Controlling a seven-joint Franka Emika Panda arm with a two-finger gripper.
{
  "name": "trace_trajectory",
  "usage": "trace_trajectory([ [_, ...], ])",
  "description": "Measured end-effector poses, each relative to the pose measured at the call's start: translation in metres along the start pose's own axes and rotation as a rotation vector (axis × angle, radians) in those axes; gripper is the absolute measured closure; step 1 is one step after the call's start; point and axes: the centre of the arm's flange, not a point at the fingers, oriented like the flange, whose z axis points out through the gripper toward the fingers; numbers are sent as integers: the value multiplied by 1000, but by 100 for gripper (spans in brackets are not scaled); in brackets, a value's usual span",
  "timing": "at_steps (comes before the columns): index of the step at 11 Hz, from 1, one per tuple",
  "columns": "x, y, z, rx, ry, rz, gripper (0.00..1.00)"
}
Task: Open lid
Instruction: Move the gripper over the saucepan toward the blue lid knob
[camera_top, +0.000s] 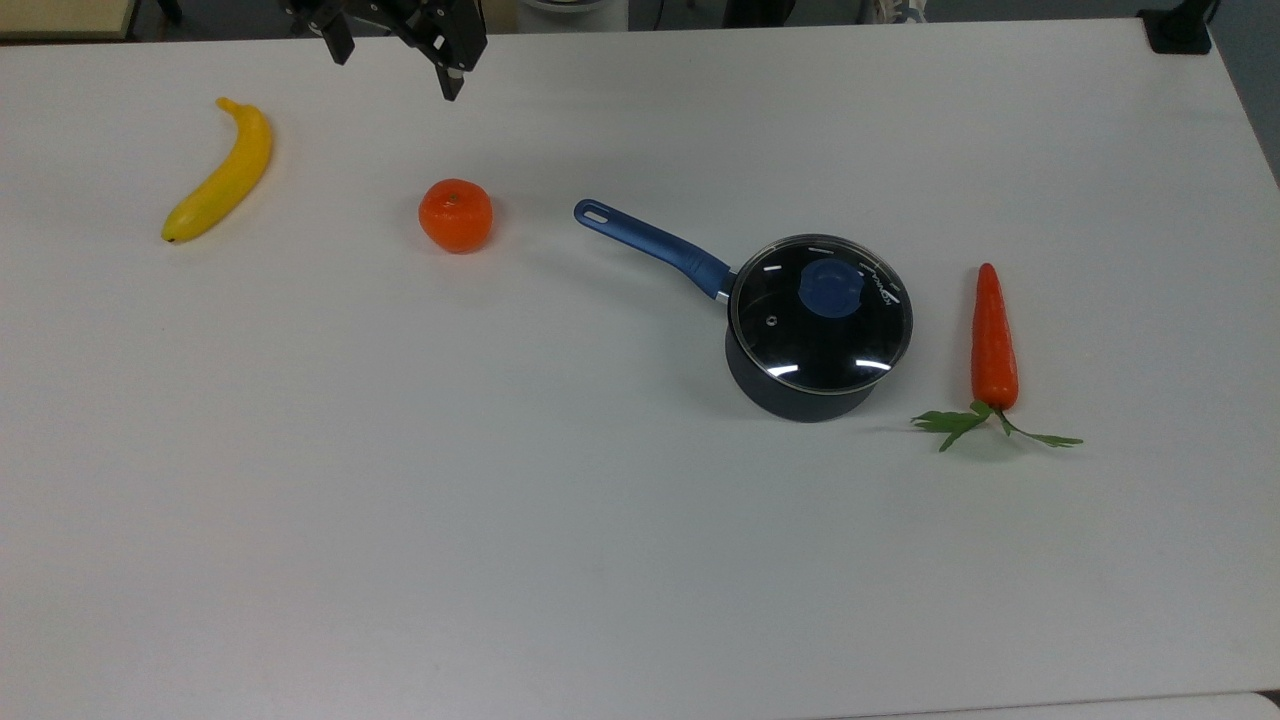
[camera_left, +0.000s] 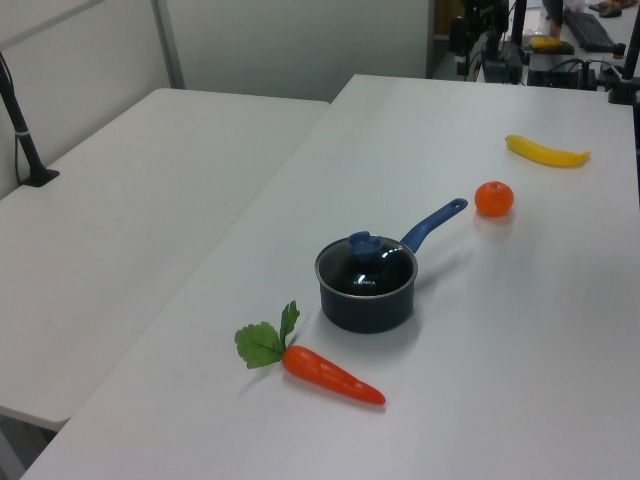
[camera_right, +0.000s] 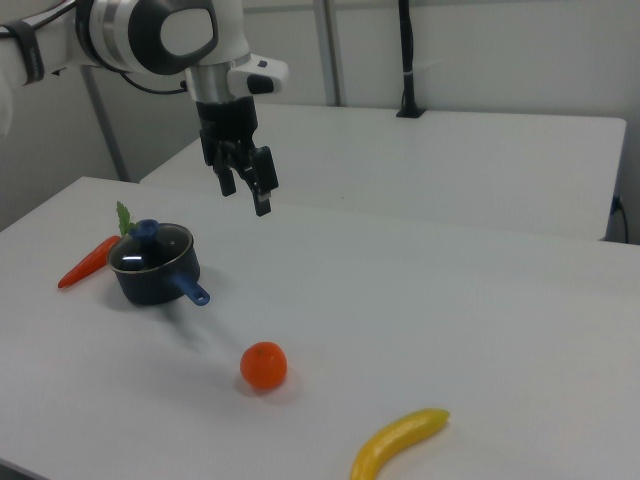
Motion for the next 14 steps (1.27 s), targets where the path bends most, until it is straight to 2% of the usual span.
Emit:
trace_trajectory([
  [8,-1,-4,3,-1,-7,-9,0],
  [10,-2,-14,12,10,-25,-26,0],
  [12,7,-28,20,35,8,-43,0],
  [14,13,-52,45,27,-10,-74,0],
])
